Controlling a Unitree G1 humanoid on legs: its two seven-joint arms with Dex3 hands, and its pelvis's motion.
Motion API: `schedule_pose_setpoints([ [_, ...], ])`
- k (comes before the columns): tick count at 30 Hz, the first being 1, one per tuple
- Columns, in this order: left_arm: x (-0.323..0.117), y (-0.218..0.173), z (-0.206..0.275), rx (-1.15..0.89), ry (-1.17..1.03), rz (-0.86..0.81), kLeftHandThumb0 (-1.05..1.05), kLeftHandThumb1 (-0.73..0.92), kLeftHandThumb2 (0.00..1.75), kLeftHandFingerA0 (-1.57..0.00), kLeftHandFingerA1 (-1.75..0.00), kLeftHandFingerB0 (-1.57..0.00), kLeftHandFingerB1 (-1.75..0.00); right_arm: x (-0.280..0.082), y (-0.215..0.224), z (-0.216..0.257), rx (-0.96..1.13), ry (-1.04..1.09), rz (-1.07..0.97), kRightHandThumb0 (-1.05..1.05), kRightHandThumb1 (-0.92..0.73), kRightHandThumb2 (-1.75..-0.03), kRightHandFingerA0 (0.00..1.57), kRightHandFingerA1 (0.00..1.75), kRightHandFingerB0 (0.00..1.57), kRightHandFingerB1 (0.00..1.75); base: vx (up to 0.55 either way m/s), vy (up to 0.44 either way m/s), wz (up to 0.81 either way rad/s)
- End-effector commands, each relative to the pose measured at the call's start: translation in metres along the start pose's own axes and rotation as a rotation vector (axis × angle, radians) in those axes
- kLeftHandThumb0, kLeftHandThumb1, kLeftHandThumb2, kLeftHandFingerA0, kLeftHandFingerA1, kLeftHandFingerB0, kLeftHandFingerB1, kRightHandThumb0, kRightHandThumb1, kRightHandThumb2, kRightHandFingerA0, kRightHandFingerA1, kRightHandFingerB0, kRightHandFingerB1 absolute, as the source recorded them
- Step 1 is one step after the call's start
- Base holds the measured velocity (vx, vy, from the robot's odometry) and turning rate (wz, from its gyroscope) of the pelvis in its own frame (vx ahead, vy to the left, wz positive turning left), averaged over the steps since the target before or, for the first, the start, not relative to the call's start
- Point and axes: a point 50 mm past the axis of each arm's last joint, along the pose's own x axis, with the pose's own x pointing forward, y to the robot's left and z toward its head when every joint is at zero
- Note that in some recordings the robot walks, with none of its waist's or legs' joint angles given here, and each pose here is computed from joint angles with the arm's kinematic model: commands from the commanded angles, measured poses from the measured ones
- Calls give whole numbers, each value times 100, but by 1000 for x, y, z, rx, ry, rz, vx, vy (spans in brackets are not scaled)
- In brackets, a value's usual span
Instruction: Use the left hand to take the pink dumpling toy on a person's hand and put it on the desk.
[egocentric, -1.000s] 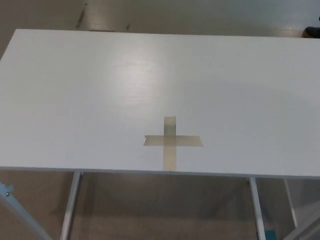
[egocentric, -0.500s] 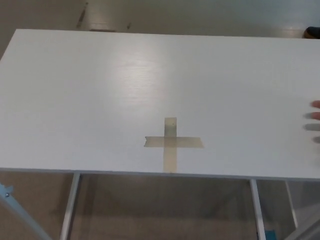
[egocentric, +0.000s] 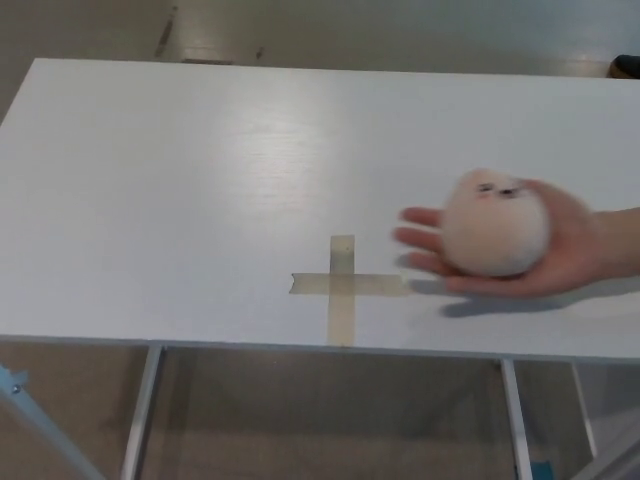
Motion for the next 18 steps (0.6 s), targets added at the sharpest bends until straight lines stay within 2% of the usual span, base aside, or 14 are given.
schedule_pose_setpoints([
  [1,-2,2,-4,3,5,6,-33,67,60,-47,-39,-31,-33,-1,1,-4,-1,5,3,-21,-65,-59,56,44,43,39,0,0,0],
  [18,0,2,2,14,-8,0,-32,67,61,-48,-39,-31,-34,-1,1,-3,6,7,7,-21,-65,-59,56,43,42,39,0,0,0],
])
